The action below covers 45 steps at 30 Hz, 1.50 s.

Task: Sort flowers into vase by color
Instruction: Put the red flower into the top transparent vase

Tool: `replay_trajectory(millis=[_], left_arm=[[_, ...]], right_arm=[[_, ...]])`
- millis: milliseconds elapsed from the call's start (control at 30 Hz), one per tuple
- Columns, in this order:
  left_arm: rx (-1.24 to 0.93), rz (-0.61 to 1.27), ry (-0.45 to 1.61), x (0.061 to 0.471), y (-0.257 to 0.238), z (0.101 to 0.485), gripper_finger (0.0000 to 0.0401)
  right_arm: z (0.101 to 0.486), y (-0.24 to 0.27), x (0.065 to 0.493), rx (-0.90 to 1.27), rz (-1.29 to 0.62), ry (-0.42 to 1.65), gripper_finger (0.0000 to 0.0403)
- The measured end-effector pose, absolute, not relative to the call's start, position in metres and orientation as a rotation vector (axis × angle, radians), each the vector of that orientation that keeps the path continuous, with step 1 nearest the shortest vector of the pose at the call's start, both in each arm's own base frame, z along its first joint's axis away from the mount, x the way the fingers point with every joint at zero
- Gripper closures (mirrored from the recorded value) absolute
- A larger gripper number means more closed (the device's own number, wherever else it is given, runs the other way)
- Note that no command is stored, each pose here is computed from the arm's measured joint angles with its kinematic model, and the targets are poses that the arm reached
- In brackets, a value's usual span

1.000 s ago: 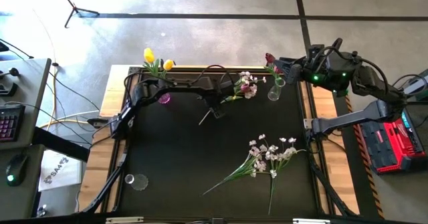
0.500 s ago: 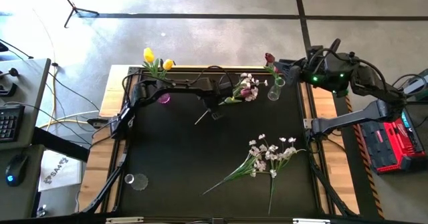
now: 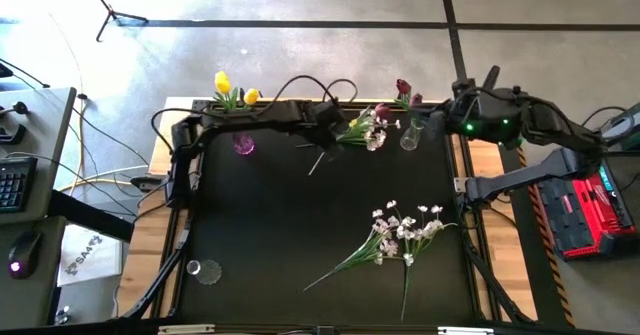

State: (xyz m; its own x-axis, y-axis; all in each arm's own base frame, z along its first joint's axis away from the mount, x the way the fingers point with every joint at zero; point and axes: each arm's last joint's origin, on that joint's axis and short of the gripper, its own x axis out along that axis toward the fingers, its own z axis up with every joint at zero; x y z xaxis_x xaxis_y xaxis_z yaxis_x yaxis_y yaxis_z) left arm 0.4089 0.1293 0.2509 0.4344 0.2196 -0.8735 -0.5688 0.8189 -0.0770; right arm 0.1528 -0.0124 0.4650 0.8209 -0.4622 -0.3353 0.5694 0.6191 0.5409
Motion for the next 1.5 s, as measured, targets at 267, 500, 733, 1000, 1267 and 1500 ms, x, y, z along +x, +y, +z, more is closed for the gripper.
replay_trajectory(millis=[267,500,733,1000,1267,1500], left_arm=[[-0.407,0.44,0.745,0.39,0.119,0.321,0.0401],[-0.374,0.415,0.614,0.364,0.098,0.37,0.0401],[-0.292,0.377,0.481,0.34,0.079,0.409,0.0401],[-0.132,0.195,0.284,0.343,0.047,0.437,0.0401],[-0.088,0.089,0.179,0.348,0.022,0.448,0.0401],[-0.089,0.048,0.186,0.348,0.016,0.447,0.0401]], right_arm=[[0.471,0.006,0.156,0.657,-0.453,0.149,0.0254],[0.463,0.027,0.177,0.568,-0.364,0.164,0.0254],[0.45,0.031,0.211,0.384,-0.528,0.171,0.0252],[0.45,0.027,0.241,0.399,-0.397,0.136,0.0193],[0.461,0.027,0.248,0.316,-0.382,0.032,0.0152],[0.469,0.03,0.247,0.293,-0.339,-0.024,0.0221]])
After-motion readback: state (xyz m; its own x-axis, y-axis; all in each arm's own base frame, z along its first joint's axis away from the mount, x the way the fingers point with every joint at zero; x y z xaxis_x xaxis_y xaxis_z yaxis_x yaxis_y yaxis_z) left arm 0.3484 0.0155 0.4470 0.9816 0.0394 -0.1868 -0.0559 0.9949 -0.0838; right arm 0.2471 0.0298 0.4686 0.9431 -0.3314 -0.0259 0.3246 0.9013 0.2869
